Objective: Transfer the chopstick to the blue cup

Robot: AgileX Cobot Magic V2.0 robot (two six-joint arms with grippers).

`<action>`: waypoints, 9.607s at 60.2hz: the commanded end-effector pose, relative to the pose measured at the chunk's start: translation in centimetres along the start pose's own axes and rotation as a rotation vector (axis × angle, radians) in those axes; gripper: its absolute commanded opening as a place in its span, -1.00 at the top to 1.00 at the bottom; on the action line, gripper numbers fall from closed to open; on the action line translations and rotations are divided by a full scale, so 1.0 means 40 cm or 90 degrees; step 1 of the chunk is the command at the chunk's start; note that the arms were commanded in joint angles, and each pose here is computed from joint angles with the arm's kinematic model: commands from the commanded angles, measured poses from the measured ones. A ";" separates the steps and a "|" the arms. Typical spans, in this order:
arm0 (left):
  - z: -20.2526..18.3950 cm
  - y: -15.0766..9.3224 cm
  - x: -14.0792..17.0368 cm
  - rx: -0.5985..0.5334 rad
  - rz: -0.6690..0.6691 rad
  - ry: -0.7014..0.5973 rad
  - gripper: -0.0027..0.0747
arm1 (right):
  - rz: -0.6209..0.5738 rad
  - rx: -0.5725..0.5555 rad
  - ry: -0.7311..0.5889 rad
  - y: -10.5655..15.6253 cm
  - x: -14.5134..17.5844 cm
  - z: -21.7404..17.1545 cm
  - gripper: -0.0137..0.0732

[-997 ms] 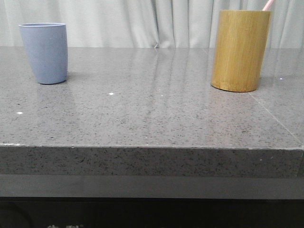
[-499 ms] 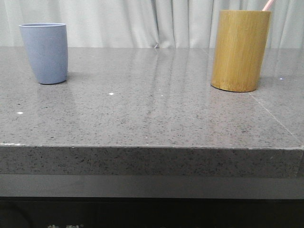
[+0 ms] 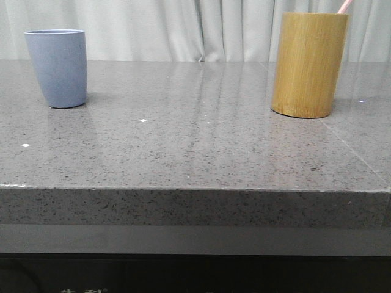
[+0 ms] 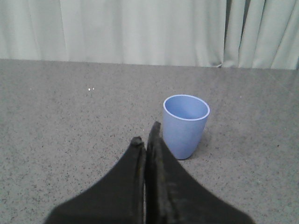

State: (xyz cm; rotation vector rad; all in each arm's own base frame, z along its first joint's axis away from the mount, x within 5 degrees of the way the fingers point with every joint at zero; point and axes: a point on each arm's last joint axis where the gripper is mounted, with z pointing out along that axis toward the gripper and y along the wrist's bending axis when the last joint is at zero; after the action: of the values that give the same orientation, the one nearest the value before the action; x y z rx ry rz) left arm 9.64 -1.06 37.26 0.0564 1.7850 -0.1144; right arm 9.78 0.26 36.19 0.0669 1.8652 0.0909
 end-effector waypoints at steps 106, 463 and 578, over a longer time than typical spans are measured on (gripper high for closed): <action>0.662 -0.075 -0.197 0.042 0.065 0.428 -0.50 | -0.054 0.008 0.040 -0.003 -0.020 0.077 -0.50; 0.078 -0.192 -0.148 0.307 0.100 0.052 -0.34 | 0.328 -0.068 -0.039 0.039 -0.210 0.497 0.70; 0.079 -0.191 -0.149 0.305 0.104 0.049 -0.34 | -0.150 -0.440 -0.033 0.531 -0.320 0.557 0.81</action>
State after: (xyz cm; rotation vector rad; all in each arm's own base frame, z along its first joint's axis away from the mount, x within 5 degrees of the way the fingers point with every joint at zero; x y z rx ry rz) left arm 13.17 -8.81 41.23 0.5862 1.8942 -0.4046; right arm 35.55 21.55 40.78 -0.6806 1.8147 0.5715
